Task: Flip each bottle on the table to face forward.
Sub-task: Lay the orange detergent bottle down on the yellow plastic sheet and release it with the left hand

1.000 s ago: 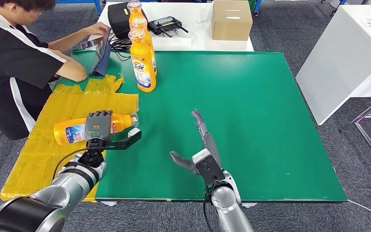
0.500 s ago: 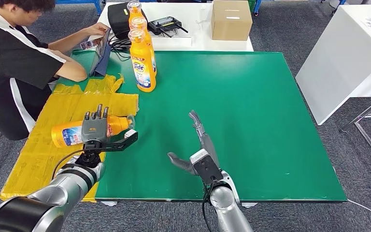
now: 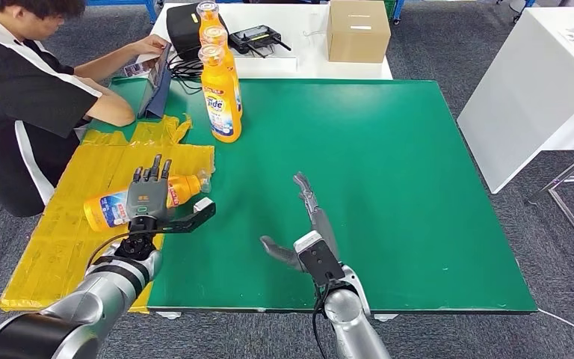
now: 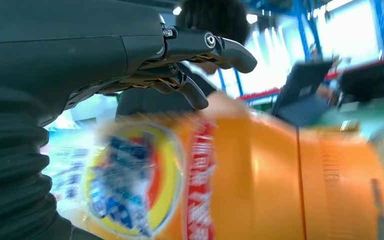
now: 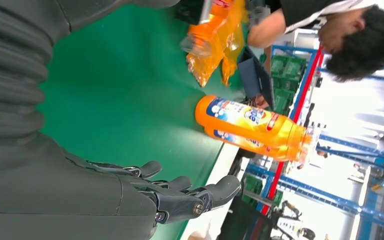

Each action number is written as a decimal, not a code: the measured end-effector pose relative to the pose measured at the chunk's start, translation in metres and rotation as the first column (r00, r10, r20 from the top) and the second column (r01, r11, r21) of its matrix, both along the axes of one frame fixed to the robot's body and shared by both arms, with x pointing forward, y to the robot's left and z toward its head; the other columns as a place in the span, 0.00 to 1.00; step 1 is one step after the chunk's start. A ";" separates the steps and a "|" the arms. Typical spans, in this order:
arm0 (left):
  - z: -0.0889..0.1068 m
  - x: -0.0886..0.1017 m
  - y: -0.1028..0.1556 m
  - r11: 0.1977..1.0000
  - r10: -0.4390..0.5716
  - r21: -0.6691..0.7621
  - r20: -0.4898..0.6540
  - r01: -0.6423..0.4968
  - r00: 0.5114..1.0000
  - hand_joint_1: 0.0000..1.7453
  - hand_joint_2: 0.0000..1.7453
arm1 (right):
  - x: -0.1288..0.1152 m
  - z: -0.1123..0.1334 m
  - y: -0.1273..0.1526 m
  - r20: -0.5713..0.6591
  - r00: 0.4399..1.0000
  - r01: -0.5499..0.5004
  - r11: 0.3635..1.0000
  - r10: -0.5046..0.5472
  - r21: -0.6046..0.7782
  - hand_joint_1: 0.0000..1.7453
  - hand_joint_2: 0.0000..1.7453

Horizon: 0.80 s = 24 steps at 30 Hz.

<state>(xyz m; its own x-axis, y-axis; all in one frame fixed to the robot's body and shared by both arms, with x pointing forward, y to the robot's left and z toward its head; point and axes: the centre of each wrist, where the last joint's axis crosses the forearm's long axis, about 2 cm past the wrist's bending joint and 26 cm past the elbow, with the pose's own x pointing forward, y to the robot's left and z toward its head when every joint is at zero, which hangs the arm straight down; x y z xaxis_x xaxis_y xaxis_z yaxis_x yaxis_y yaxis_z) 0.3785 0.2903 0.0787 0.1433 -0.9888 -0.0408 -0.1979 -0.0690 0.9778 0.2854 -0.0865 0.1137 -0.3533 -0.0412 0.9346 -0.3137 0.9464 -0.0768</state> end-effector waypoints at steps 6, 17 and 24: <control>0.038 0.000 -0.012 0.999 -0.024 -0.031 0.244 0.033 0.969 0.00 1.00 | -0.003 -0.004 -0.003 -0.006 0.999 0.036 0.999 -0.036 -0.009 0.00 1.00; 0.090 -0.014 -0.027 0.977 -0.188 0.003 0.484 0.213 0.855 0.00 1.00 | -0.009 -0.013 -0.011 -0.020 0.997 0.078 0.997 -0.079 -0.023 0.00 1.00; 0.104 -0.018 -0.031 0.974 -0.174 -0.026 0.544 0.224 0.821 0.00 1.00 | -0.012 -0.016 -0.014 -0.022 0.996 0.084 0.996 -0.085 -0.028 0.00 1.00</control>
